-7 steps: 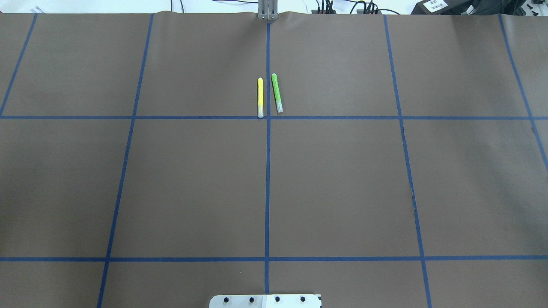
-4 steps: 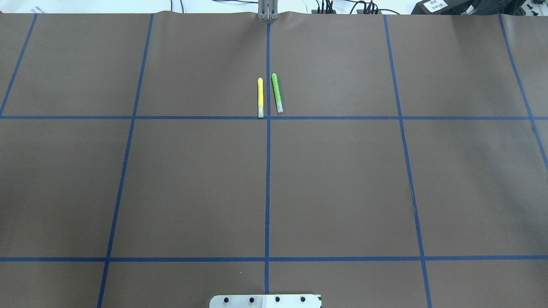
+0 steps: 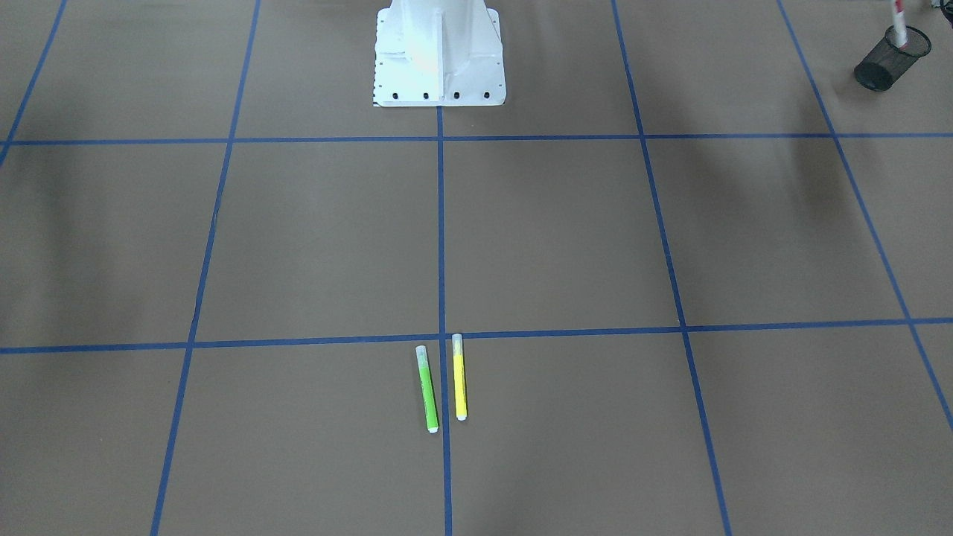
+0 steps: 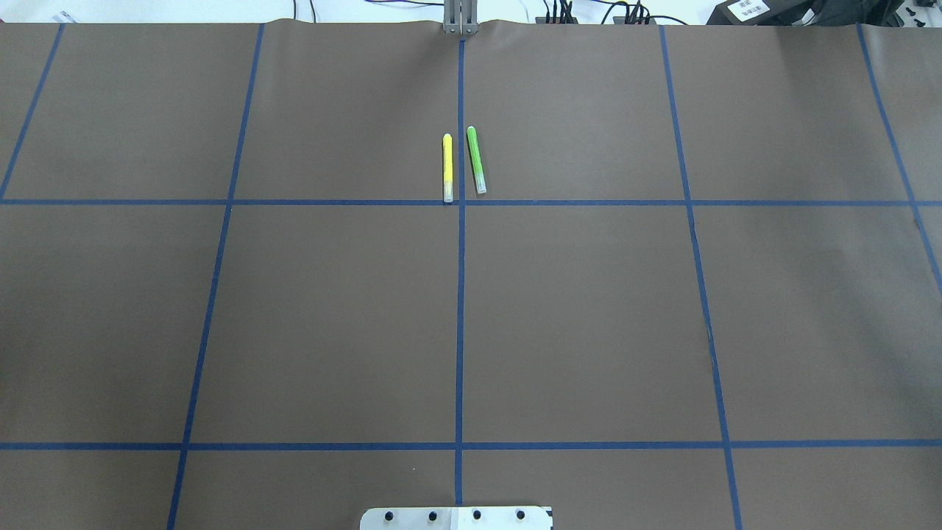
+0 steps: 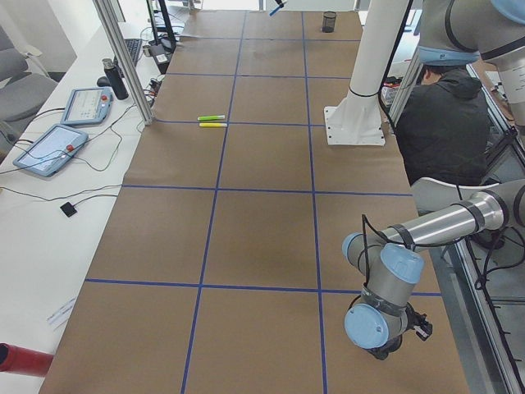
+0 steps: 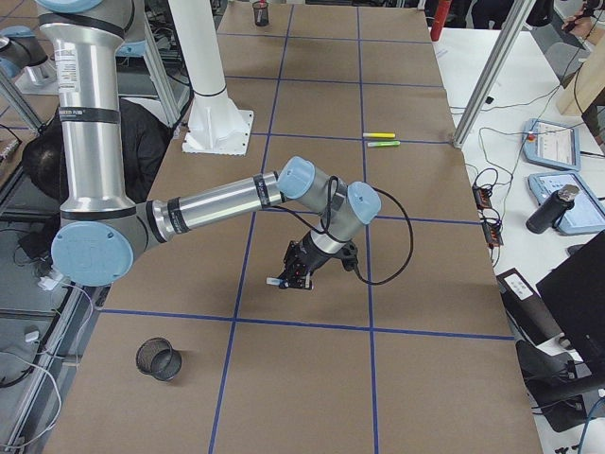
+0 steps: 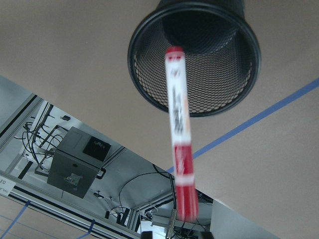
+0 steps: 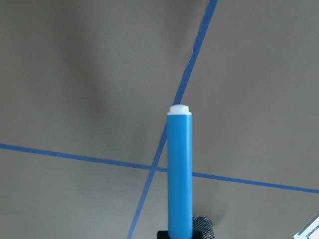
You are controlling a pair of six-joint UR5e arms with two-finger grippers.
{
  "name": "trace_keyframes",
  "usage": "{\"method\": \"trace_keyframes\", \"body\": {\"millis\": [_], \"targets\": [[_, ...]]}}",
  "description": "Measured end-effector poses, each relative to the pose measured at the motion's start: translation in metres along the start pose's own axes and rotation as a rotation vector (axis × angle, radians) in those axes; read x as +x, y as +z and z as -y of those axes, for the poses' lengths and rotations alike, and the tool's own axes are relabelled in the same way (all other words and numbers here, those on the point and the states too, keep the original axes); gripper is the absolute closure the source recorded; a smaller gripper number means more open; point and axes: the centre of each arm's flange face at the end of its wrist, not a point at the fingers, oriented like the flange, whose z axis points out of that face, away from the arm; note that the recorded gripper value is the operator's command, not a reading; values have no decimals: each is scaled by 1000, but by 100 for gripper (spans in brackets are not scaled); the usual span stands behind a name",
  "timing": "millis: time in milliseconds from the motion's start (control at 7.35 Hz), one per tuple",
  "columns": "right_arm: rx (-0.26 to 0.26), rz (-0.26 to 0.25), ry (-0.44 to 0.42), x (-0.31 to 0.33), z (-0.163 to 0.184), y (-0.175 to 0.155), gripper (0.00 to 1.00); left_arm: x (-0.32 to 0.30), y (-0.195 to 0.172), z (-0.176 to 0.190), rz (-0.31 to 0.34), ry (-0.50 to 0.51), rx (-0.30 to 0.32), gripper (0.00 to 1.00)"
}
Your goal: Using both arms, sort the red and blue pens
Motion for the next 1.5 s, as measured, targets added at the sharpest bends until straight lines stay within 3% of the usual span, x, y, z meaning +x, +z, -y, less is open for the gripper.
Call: {"method": "trace_keyframes", "body": {"millis": [272,681,1225,1497], "targets": [[-8,18,-2,14,-14,9,100,17,-23,4,8,32,43,0],[-41,64,26,41,-48,41,100,70,-89,11,18,118,165,0],[-122,131,59,69,-102,103,100,164,-198,9,20,278,358,0],[-168,168,70,78,-130,131,100,186,-219,5,-13,325,404,0]]}}
